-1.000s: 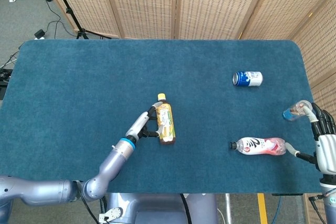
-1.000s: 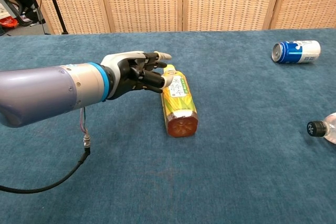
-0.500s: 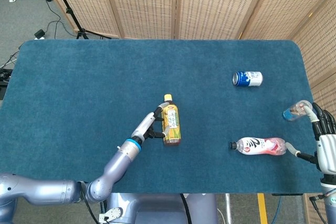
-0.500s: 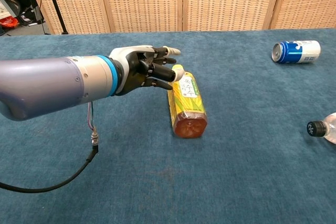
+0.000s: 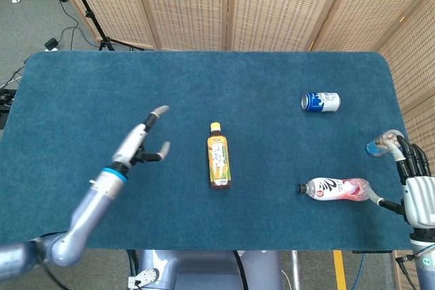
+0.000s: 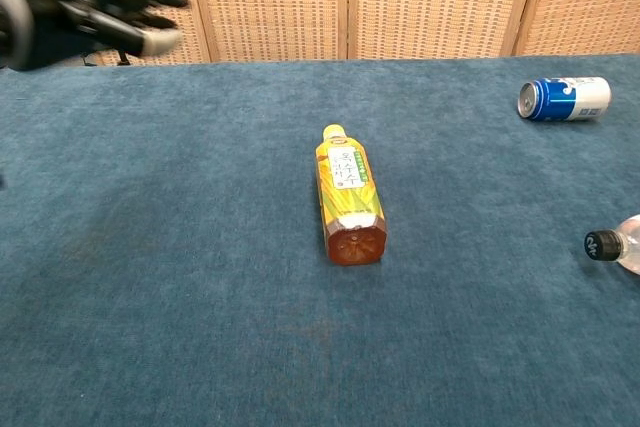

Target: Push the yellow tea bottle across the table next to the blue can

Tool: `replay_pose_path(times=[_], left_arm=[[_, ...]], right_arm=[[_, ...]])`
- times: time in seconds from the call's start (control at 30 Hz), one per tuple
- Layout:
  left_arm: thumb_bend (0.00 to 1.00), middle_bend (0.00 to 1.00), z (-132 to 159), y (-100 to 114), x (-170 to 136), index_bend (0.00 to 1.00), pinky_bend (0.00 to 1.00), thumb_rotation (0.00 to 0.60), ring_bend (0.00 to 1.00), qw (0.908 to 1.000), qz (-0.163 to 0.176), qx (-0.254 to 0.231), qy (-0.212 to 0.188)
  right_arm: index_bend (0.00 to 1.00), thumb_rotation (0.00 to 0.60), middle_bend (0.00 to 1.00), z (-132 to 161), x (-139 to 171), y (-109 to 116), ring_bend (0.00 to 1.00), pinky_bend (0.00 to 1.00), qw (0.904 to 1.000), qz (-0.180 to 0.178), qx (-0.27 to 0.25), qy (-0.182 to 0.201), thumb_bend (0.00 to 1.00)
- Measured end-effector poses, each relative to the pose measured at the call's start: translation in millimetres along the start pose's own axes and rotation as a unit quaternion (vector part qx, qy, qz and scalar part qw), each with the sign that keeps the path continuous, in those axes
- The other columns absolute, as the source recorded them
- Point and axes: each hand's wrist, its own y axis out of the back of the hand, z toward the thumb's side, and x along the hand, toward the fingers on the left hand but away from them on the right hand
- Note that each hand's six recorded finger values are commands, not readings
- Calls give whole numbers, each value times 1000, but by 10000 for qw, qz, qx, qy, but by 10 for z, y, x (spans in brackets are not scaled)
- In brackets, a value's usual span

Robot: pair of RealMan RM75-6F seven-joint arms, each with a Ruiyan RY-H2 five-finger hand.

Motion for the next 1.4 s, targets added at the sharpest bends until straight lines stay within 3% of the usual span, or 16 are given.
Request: replay_pose_path(times=[0.1,0.2,0.23,0.33,0.4,0.53,0.67,0.8,0.97,1.23,1.4], left_arm=[[550,0,-100,322,-138,0,0,600,0,9972,353,663,-47],[546,0,-203,582,-286,0,0,600,0,9875,770,1370,-101],[545,0,-240,659,-341,0,0,600,0,9834,905,1568,-109],[542,0,-417,913,-592,0,0,600,0,9682,1287,2146,-56],[543,0,-571,1060,-794,0,0,600,0,9605,1417,2395,58],[547,0,-830,1279,-1148,0,0,600,0,9550,1589,2482,327],[547,0,-1048,1448,-1586,0,0,600,0,9483,1820,2525,616],[547,0,-1188,1507,-1946,0,0,600,0,9459,1845,2549,787],[554,0,-1182,1536,-2045,0,0,600,0,9428,1881,2639,779],[567,0,-1182,1542,-2067,0,0,600,0,9415,1893,2666,813],[568,0,-1193,1524,-2047,0,0,600,0,9418,1836,2691,833]], right_arm=[[56,600,0,38,-10,-1,0,33,10000,-13,9,97,0],[94,600,0,106,-34,5,0,33,9996,-32,23,273,56],[107,600,0,150,-51,7,0,33,9992,-33,35,385,109],[160,600,0,304,-108,17,0,33,9970,8,69,777,436],[176,600,0,426,-152,30,0,33,9941,56,92,1082,574],[221,600,16,769,-277,50,0,33,9816,244,161,1888,809],[277,600,69,1093,-393,-19,0,34,9656,611,241,2516,949],[319,600,127,1555,-502,-173,2,92,9356,1091,471,3326,1000],[329,600,147,2083,-586,-382,20,135,8933,1448,961,4145,1000],[331,600,157,2712,-624,-880,21,144,8294,1837,2017,4876,1000],[345,600,171,3189,-707,-1251,21,144,8018,1872,2301,5188,1000]])
